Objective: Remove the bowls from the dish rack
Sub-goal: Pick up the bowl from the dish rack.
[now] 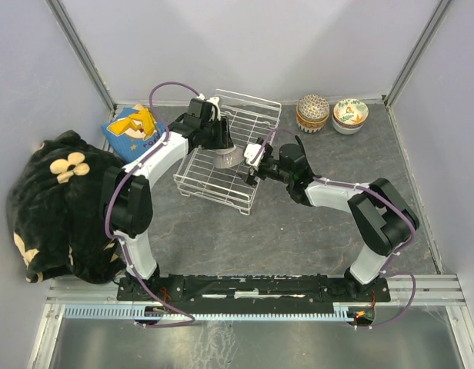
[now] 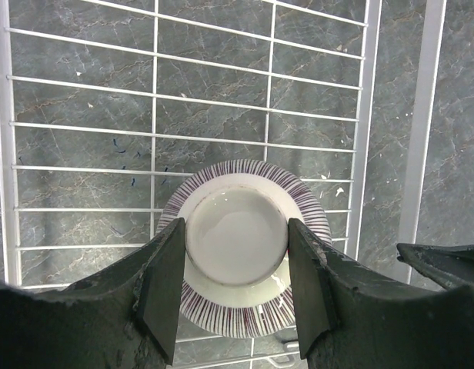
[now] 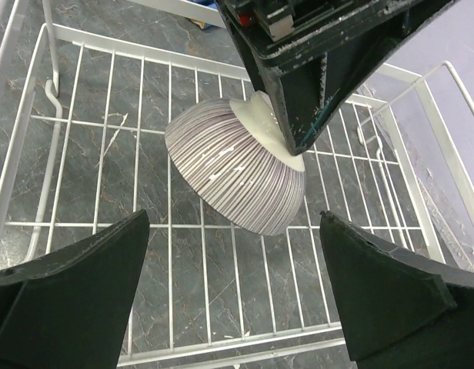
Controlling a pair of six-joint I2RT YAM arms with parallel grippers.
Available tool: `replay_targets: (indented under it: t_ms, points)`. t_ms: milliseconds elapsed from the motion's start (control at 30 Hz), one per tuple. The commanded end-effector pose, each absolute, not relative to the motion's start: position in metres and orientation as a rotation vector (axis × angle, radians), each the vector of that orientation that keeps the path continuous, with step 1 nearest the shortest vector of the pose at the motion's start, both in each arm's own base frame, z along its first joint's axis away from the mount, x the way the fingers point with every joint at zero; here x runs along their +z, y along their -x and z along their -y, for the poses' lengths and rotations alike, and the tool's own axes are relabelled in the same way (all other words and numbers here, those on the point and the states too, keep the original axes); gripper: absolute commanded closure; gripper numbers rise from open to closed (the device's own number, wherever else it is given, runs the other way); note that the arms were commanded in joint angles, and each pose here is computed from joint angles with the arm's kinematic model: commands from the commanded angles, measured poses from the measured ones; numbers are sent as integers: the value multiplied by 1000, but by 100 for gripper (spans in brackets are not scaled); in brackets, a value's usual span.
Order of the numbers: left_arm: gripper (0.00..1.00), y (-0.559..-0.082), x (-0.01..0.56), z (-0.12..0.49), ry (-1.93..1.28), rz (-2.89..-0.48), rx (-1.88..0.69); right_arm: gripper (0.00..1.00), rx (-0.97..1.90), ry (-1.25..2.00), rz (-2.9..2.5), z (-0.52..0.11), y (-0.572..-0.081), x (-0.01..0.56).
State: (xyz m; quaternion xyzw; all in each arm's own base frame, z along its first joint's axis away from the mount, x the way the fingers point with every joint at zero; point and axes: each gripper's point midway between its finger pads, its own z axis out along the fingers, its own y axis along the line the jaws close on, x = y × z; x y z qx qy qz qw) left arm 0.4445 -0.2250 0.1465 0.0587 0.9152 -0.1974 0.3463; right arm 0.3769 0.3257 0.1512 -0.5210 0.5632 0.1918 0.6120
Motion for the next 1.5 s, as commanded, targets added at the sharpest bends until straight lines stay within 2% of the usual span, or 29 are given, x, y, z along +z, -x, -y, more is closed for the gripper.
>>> replay_targets:
  t_ms: [0, 767, 1467]
  points:
    - [74, -464, 176, 239, -116, -2279, -612, 0, 393, 1203, -1221, -335, -385, 181]
    - [74, -468, 173, 236, -111, -2283, -642, 1, 291, 1274, -1257, -349, -401, 164]
    - [75, -468, 168, 236, -113, -2291, -664, 1, 192, 1206, -1304, -347, -427, 158]
